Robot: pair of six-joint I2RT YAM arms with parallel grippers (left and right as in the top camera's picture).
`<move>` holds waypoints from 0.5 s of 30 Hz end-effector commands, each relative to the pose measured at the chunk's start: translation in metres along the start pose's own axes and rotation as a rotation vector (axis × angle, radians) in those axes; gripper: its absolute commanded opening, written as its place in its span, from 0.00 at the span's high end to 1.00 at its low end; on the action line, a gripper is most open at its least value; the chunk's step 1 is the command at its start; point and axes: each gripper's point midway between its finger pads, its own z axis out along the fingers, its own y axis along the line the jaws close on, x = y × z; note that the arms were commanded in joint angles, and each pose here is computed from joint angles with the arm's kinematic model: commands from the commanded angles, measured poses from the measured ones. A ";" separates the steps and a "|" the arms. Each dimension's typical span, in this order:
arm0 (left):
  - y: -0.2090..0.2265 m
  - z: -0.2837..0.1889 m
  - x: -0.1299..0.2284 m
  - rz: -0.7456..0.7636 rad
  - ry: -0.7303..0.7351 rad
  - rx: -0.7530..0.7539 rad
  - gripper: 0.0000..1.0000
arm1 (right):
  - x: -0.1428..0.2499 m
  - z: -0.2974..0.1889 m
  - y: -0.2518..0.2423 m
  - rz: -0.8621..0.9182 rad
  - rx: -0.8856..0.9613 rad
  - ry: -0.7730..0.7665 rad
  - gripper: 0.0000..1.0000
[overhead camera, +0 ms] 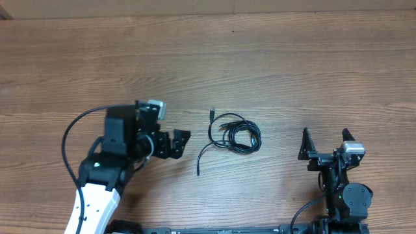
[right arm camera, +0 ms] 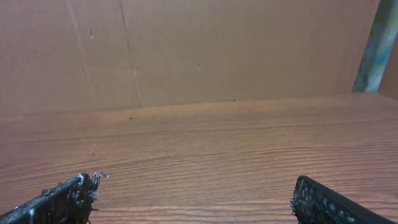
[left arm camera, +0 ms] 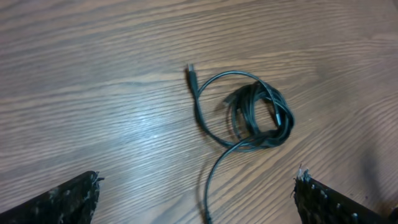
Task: Untangle cables
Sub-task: 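Move the left gripper forward toward the coiled black cable, then lower the left gripper onto the cable coil and close on it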
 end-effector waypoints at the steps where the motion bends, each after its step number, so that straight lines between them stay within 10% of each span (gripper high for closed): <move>1: -0.009 -0.001 -0.022 0.002 -0.040 -0.073 0.00 | 0.001 0.000 -0.002 -0.005 0.007 -0.009 0.00; 15: -0.014 0.048 0.007 -0.048 0.145 -0.107 0.00 | 0.001 0.000 -0.002 -0.005 0.007 -0.009 0.00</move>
